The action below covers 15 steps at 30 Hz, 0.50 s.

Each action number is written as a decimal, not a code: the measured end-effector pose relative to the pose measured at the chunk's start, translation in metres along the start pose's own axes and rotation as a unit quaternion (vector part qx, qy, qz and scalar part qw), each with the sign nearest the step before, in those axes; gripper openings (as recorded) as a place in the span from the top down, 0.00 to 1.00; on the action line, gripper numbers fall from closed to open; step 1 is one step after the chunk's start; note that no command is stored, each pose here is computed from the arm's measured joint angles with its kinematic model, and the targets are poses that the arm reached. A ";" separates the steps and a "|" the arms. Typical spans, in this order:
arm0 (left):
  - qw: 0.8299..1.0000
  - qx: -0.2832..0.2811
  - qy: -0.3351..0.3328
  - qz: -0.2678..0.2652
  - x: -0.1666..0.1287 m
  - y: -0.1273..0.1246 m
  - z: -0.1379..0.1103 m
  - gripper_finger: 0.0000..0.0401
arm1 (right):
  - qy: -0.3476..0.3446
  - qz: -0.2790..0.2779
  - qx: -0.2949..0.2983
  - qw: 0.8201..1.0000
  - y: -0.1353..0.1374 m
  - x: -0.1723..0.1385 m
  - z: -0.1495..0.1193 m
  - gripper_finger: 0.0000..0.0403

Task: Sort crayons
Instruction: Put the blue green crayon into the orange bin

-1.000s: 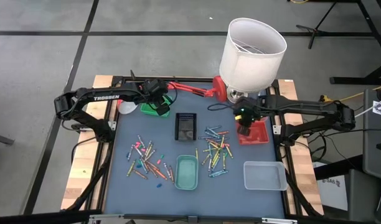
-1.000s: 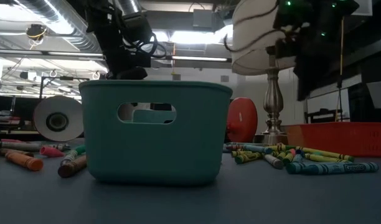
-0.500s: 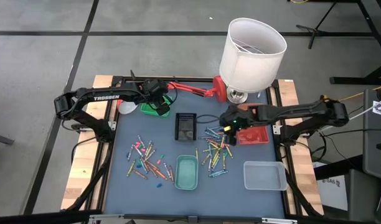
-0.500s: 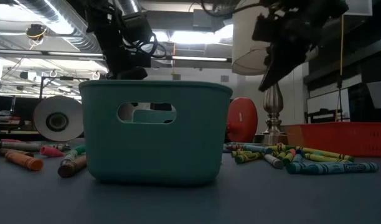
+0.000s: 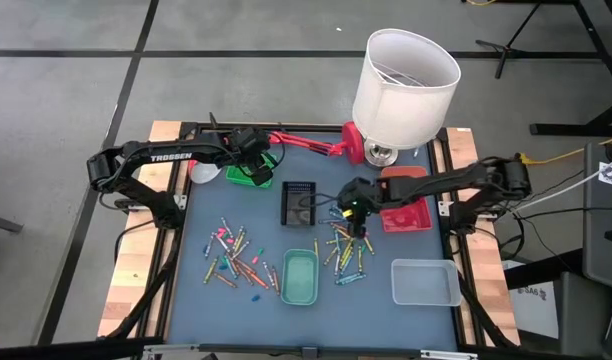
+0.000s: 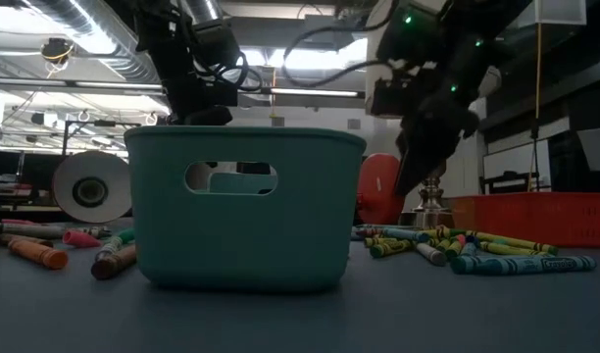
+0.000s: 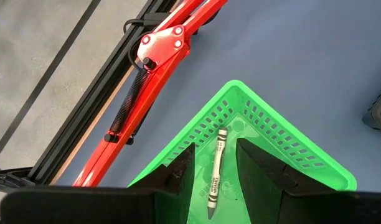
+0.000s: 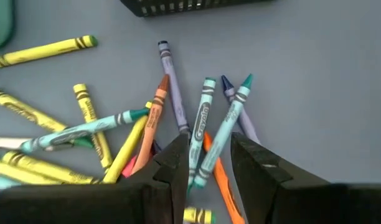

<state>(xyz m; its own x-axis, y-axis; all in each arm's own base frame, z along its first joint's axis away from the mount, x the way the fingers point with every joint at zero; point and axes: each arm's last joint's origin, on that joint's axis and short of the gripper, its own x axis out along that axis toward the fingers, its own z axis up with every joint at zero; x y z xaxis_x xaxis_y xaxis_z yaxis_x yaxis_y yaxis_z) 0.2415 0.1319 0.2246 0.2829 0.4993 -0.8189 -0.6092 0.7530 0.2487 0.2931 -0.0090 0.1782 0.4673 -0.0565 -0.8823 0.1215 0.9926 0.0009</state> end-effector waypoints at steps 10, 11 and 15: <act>1.000 0.000 0.000 0.000 0.000 0.000 0.000 0.75 | 0.007 -0.062 -0.002 0.998 -0.003 0.016 -0.001 0.71; 1.000 0.000 -0.001 0.000 0.000 0.000 0.000 0.75 | 0.007 -0.062 -0.002 0.998 -0.003 0.016 -0.001 0.71; 1.000 -0.001 -0.002 0.000 0.000 0.000 0.000 0.75 | 0.007 -0.057 -0.002 0.998 -0.003 0.016 -0.001 0.71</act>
<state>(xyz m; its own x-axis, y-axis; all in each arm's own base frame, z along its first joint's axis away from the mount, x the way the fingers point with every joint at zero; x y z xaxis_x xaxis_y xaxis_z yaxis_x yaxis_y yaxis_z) 0.2418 0.1321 0.2248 0.2866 0.5011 -0.8165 -0.6103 0.7525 0.2476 0.2998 -0.0125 0.1637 0.4375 -0.1673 -0.8835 0.1698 0.9802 -0.1015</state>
